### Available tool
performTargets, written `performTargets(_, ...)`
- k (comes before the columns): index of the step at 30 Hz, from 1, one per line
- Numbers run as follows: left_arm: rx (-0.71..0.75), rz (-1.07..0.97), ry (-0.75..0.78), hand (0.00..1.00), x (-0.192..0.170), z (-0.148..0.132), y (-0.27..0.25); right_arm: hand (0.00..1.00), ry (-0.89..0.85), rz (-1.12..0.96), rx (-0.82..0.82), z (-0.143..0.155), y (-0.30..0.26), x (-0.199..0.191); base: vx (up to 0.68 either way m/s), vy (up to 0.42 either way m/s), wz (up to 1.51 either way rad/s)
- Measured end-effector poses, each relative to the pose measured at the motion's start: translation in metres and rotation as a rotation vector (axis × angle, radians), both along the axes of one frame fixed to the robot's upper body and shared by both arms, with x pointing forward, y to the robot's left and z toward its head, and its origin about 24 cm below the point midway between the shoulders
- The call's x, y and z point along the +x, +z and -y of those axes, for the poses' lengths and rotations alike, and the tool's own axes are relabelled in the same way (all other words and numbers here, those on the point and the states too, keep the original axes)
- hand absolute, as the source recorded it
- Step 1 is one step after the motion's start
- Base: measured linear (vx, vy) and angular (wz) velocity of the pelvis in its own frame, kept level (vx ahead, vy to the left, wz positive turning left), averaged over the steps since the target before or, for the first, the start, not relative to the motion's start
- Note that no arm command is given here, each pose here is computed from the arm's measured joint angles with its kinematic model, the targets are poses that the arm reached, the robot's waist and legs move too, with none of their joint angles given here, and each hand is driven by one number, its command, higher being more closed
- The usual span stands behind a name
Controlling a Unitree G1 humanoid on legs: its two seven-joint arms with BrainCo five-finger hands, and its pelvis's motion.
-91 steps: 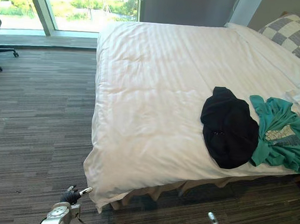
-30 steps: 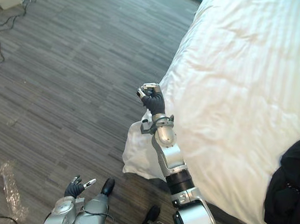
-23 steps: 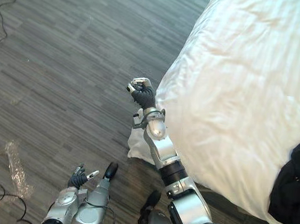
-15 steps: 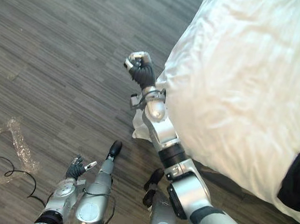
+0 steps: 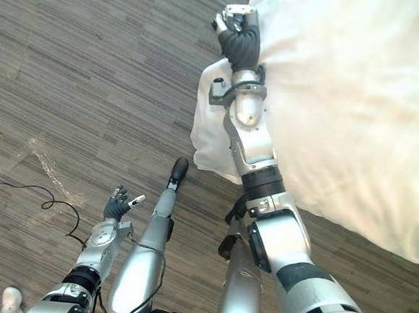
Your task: Tidy the bed and pick cloth on bed and put in laundry
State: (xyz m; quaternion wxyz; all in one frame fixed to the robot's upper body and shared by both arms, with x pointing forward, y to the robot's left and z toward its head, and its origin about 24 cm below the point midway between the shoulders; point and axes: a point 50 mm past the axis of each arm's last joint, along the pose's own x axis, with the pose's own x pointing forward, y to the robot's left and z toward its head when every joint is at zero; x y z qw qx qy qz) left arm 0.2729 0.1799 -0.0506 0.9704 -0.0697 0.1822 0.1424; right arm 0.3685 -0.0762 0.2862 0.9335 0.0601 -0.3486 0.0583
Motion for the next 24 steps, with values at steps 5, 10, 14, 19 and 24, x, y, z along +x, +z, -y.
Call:
performTargets(5,-0.055,0.045,0.051,0.00,0.008,0.002,0.009,1.00,-0.004,-0.197,0.041,-0.002,-0.054,0.009,-0.03,0.000,0.11)
performTargets(10,-0.099,0.082,0.099,0.00,0.009,-0.001,0.016,1.00,0.062,-0.483,0.091,-0.025,-0.149,-0.012,-0.01,-0.026,-0.14)
performTargets(14,-0.149,0.104,0.087,0.00,0.012,0.015,0.020,1.00,0.056,-0.815,0.092,-0.025,-0.247,-0.051,0.00,-0.015,-0.24)
performTargets(19,-0.158,0.078,0.070,0.00,0.011,0.021,0.016,1.00,0.036,-0.935,0.059,-0.014,-0.282,-0.069,0.01,-0.025,-0.24)
performTargets(24,-0.152,-0.025,0.024,0.00,-0.004,0.030,-0.005,1.00,-0.060,-1.059,0.118,0.024,-0.322,-0.101,0.07,-0.010,-0.28)
